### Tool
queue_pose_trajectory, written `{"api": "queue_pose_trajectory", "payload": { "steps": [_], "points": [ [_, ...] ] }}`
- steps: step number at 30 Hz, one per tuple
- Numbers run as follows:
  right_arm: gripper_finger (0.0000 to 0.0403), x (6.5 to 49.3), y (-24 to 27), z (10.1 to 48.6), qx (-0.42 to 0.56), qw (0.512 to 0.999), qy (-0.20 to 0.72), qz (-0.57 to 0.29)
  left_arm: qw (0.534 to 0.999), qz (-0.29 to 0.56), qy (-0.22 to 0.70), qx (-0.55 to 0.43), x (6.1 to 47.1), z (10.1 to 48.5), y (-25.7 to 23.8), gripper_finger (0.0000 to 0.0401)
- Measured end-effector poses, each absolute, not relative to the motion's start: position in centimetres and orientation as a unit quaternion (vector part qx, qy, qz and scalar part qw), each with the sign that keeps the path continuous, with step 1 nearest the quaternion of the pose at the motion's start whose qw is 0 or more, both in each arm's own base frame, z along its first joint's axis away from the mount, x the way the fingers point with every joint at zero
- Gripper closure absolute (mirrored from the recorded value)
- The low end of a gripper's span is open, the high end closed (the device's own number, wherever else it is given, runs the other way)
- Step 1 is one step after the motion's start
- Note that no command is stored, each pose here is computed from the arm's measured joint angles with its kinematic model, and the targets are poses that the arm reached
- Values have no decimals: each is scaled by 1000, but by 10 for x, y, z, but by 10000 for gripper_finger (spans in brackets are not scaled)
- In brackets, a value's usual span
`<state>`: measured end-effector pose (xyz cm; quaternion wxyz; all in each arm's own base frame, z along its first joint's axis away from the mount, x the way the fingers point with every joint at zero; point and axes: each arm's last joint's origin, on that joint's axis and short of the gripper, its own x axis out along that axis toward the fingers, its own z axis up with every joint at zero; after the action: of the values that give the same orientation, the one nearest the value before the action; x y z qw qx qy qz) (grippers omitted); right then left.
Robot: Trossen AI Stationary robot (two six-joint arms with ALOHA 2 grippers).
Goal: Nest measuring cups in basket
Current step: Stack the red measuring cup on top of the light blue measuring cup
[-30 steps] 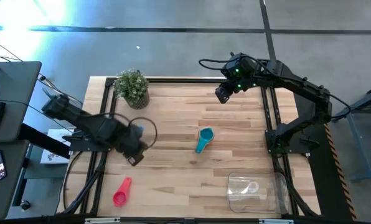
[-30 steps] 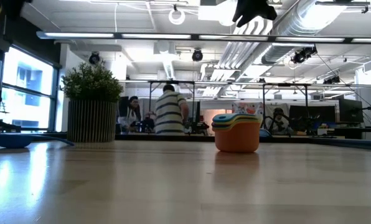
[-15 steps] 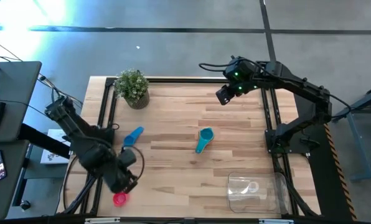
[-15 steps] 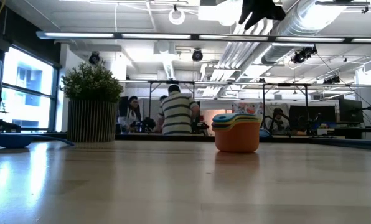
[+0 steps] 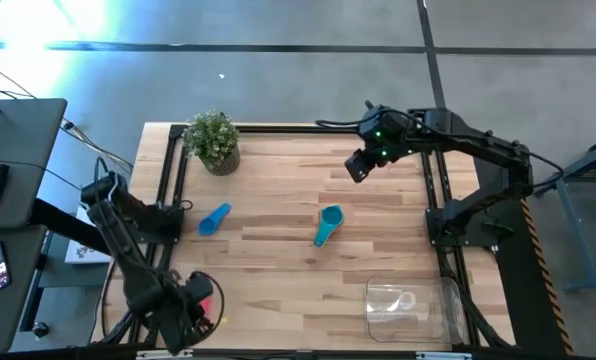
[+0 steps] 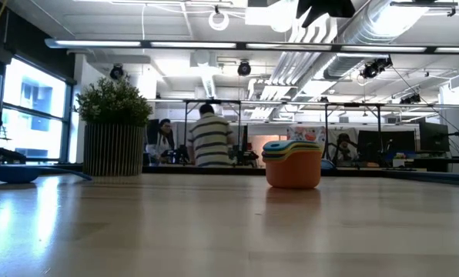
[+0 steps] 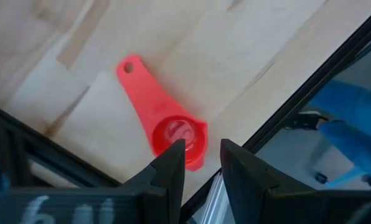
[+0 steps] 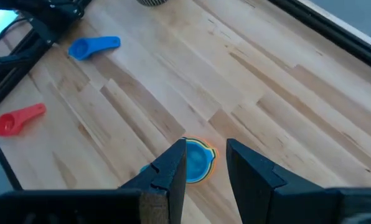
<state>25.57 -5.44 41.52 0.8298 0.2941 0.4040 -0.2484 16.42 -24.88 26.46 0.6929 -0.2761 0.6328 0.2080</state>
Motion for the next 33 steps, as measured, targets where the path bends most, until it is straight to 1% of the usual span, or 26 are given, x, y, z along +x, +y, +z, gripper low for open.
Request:
{"api": "queue_pose_trajectory", "payload": {
  "steps": [4,9,14,33],
  "points": [
    [297,257,-49,415,283,833,404,-251,689,208,638,-274,167,251,-261,304],
    [297,257,-47,415,282,832,400,-260,678,206,655,-262,167,234,-275,285],
    [297,257,-47,415,284,832,400,-261,656,210,674,-267,169,220,-284,268],
    [297,257,-47,415,284,832,400,-261,634,237,694,-245,178,176,-301,270]
  ]
}}
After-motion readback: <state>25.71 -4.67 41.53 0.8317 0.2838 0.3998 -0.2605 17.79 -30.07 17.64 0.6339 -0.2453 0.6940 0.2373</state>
